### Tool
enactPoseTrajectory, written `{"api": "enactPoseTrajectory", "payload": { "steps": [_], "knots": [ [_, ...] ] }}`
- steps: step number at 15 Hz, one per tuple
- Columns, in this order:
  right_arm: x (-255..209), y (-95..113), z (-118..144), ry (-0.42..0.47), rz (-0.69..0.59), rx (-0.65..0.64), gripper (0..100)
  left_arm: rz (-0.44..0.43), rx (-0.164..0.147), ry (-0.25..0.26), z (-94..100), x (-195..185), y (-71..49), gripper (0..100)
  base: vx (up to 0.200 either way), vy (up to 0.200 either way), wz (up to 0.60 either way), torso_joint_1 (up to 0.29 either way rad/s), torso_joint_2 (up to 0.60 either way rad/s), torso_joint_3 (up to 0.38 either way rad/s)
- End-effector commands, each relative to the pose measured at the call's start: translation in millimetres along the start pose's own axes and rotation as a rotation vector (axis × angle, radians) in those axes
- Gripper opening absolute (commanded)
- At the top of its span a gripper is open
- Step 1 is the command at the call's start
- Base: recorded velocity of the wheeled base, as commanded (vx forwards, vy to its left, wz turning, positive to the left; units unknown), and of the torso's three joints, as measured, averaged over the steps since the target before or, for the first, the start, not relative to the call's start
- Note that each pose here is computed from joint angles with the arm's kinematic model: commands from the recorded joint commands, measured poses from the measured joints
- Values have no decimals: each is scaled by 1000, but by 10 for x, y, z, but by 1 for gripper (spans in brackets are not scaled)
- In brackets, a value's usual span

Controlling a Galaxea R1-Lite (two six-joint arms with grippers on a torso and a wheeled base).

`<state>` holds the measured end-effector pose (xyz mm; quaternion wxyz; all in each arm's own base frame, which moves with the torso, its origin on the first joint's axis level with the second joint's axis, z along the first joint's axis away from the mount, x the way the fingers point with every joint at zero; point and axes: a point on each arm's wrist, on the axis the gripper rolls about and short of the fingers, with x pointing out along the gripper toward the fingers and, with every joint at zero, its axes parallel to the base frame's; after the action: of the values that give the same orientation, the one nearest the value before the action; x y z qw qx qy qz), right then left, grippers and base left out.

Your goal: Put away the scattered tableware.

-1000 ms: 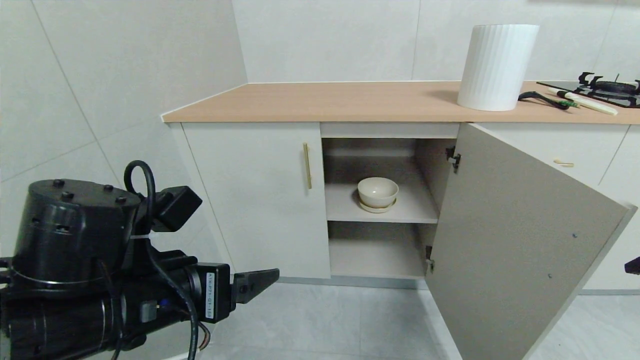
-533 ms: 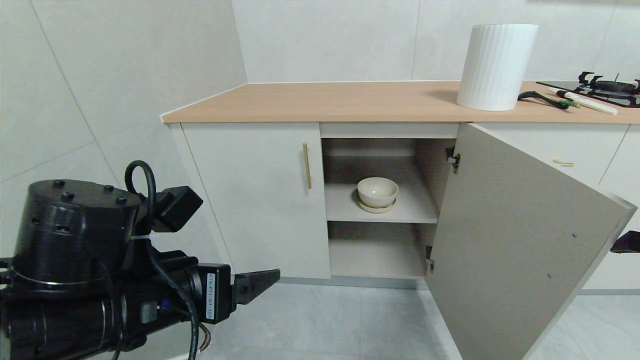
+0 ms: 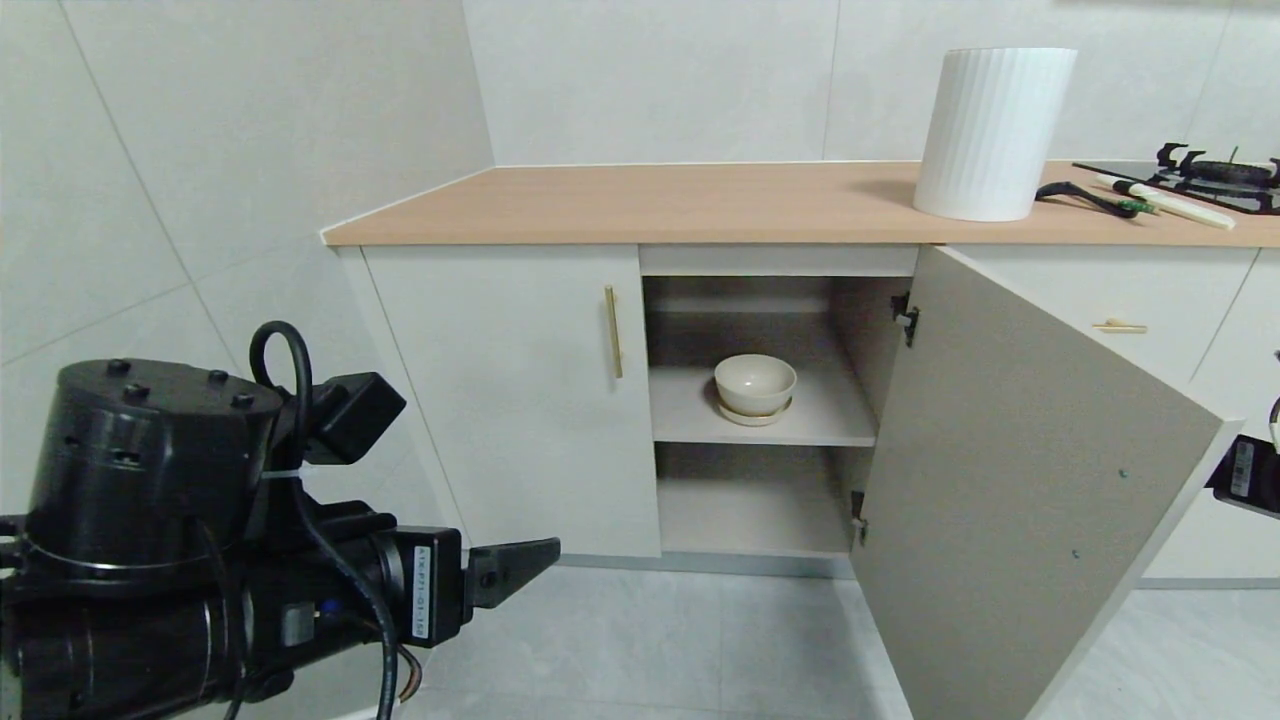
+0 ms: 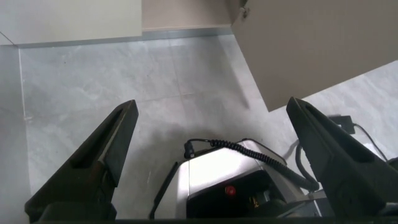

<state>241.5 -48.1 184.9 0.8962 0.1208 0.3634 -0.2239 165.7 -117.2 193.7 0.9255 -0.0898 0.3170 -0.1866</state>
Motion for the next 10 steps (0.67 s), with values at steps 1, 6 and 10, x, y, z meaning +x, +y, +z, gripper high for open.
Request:
{"api": "enactPoseTrajectory", "payload": {
  "steps": [1,6,10],
  "knots": [
    [14,117,-43,20,41,8,100,-1,0,1,0,3,-1,100,0,0,0,0,0,0],
    [-104,558,-284,67,178,-58,100,-1,0,-2,2,-5,-1,100,0,0,0,0,0,0],
    [-140,1161,-523,113,325,-200,100,-12,-7,-31,34,-51,-9,100,0,0,0,0,0,0]
  ]
}}
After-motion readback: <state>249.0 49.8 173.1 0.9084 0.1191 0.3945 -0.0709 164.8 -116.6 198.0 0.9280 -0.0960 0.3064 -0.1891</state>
